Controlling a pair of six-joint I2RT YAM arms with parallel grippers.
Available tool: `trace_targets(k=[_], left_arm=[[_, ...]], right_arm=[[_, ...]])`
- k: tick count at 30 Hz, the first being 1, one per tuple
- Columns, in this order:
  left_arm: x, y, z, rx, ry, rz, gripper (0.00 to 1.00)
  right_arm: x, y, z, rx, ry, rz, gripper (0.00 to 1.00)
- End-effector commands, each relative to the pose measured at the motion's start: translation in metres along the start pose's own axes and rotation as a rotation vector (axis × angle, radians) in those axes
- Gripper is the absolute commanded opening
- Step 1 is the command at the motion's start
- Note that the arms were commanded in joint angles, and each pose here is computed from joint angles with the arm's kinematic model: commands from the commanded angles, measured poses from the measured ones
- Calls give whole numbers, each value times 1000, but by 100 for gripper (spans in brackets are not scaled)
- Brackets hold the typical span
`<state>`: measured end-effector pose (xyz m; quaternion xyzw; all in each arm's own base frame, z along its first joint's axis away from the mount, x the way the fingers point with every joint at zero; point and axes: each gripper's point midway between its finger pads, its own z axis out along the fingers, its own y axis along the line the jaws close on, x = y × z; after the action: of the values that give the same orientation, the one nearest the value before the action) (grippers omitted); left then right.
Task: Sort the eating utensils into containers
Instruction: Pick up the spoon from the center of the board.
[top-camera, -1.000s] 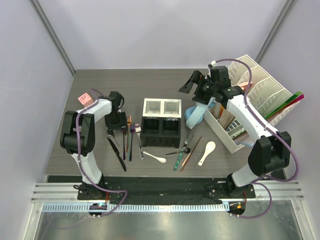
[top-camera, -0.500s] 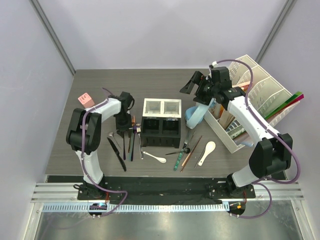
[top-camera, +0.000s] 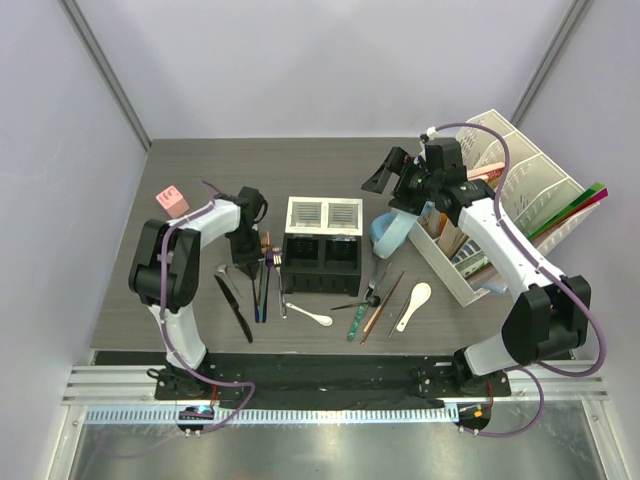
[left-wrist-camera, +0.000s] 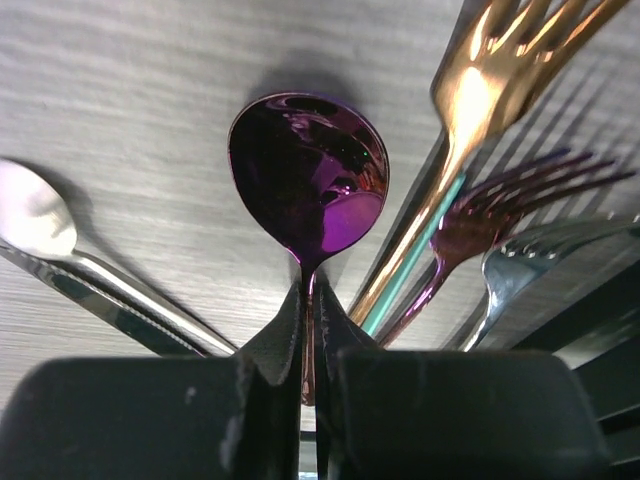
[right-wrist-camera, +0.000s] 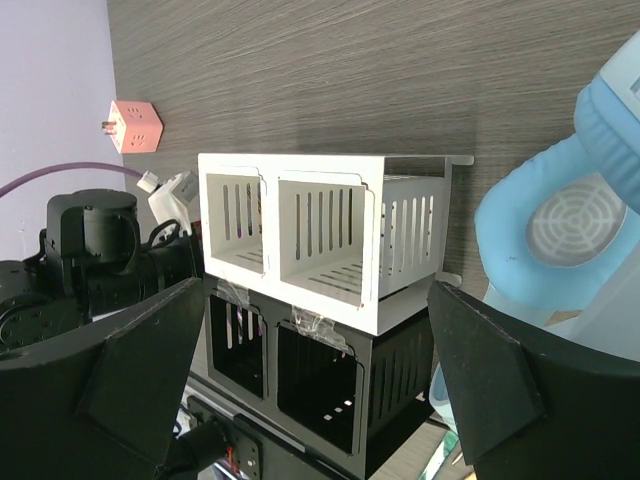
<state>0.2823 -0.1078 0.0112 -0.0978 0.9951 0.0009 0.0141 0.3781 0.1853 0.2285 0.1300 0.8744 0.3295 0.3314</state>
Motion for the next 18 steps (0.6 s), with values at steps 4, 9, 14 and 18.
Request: trace_targets(k=[4,9,14,18], left_arm=[[-11,-15,-29,84,-102,-45,0],[-27,-17,-71,114,-212,-77,0],[-32,-14,-119,135,-308,-94,0],[-37,-19,-157,198,-378,-97,0]], right_arm=[[-5,-3,-8,41,-7,-3,100],[-9,-4,-12,58,-17,-17,99],[-5,-7,-14,66,-18,-18,99],[-6,-7,-14,69,-21,-18,99]])
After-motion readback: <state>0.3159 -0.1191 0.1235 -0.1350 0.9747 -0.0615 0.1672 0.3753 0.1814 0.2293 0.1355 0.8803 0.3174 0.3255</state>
